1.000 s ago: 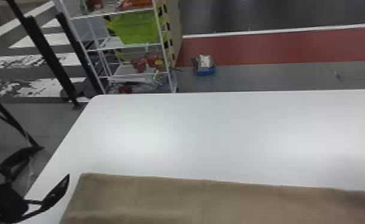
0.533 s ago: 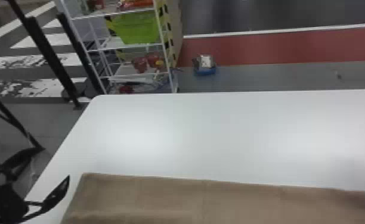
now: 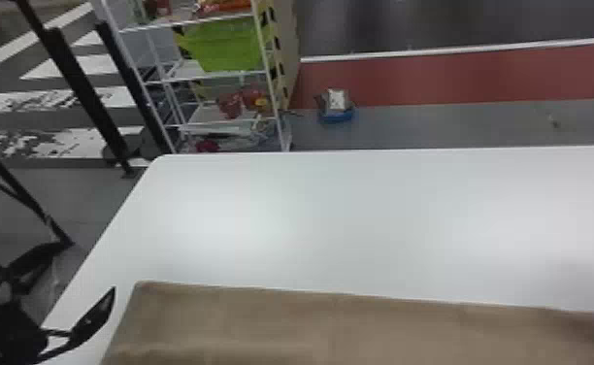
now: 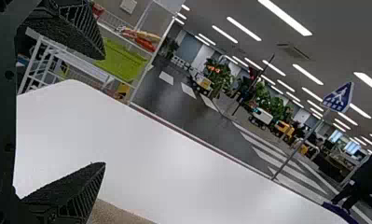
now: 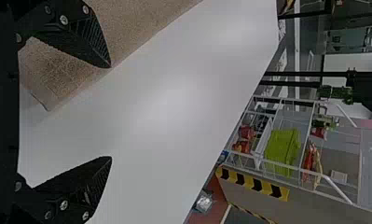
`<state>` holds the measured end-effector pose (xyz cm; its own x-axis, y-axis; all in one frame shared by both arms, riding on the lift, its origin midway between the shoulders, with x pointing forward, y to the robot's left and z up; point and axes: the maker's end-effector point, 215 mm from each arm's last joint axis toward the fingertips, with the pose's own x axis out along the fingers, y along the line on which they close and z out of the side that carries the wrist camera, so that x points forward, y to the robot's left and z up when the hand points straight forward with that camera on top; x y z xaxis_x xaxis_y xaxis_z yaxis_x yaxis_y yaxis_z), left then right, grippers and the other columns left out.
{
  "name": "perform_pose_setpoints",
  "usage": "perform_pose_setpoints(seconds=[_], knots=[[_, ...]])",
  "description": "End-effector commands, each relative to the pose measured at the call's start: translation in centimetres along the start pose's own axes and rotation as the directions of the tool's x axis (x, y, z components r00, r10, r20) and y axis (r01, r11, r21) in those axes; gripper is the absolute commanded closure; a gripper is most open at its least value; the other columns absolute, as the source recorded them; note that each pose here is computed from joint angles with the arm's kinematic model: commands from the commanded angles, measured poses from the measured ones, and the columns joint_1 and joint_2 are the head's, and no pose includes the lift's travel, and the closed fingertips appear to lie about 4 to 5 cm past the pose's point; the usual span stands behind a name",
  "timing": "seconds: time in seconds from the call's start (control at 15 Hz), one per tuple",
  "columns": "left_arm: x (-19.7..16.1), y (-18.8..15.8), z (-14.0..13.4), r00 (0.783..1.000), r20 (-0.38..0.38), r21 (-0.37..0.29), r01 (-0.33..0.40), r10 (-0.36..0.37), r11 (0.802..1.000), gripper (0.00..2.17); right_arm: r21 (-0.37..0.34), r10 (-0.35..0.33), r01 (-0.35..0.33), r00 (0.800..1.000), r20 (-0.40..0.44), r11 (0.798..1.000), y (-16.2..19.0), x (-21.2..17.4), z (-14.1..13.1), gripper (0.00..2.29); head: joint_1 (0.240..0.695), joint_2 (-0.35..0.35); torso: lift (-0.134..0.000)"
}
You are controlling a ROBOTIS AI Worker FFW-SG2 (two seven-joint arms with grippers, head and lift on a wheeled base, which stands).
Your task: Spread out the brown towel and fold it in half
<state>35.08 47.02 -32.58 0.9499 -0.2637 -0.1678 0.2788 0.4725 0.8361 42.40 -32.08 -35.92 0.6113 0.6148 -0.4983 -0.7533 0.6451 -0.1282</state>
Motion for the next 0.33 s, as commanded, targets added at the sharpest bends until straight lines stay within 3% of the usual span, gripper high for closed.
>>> perform_pose_setpoints(seconds=[0.0, 0.27], knots=[[0.00, 0.02, 0.04, 1.000, 0.000, 0.001, 0.000, 0.000, 1.000, 0.08, -0.001, -0.001, 0.001, 1.000, 0.000, 1.000, 0.05, -0.11, -0.01, 0.21, 0.695, 0.218, -0.134], [0.00, 0.02, 0.11, 1.000, 0.002, 0.004, 0.000, 0.000, 1.000, 0.08, -0.001, 0.000, 0.000, 1.000, -0.001, 1.000, 0.10, -0.12, -0.02, 0.21, 0.695, 0.216, -0.134]])
